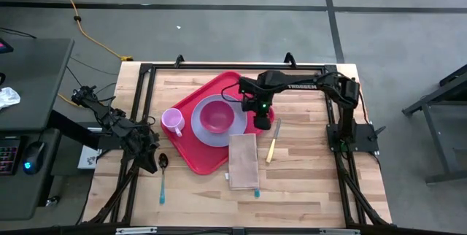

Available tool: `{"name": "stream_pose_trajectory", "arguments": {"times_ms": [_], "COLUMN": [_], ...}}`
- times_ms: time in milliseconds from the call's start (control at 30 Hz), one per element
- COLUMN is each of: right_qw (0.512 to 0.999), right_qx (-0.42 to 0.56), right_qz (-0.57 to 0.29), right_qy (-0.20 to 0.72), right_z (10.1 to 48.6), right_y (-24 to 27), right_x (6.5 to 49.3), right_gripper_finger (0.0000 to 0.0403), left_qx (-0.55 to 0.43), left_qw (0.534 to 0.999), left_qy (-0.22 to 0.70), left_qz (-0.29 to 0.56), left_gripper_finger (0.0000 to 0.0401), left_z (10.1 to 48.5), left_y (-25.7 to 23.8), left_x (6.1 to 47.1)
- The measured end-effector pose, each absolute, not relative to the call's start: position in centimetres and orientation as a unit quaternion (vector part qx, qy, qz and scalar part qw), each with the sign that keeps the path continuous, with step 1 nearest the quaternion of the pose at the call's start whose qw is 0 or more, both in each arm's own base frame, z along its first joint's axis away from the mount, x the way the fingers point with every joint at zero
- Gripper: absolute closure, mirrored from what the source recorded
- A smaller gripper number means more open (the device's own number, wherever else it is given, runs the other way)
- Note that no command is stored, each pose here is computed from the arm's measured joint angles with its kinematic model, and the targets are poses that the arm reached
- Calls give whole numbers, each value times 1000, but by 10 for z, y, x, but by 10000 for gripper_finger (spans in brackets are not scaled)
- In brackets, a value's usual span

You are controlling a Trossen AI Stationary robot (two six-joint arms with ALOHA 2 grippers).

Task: Set up tray
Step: Put the brown table napkin to the right of the white plate on the red serving tray

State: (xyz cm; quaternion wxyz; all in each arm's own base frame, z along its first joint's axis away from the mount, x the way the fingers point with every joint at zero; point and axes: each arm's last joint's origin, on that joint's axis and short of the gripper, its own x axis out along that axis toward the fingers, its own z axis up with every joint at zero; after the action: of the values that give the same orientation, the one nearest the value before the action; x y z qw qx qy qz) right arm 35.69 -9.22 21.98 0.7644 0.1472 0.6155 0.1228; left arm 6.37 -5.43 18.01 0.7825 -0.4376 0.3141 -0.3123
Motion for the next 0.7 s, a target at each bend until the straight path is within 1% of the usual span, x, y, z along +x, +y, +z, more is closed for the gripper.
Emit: {"name": "stream_pose_trajectory", "arguments": {"times_ms": [133, 400, 700], "right_qw": [789, 791, 814], "right_qx": [117, 123, 129], "right_qz": [131, 135, 144], "right_qy": [589, 584, 548], "right_z": [226, 207, 208], "right_y": [-94, -92, -92], "right_x": [356, 351, 359], "right_gripper_finger": [250, 250, 261], "left_qx": [-447, -458, -460], "left_qw": [779, 772, 770], "left_qy": [316, 321, 321], "left_qz": [-307, -303, -303], "left_gripper_finger": [284, 284, 284], "left_z": [180, 180, 180], "left_y": [-54, -54, -54], "left_x": [64, 64, 64]}}
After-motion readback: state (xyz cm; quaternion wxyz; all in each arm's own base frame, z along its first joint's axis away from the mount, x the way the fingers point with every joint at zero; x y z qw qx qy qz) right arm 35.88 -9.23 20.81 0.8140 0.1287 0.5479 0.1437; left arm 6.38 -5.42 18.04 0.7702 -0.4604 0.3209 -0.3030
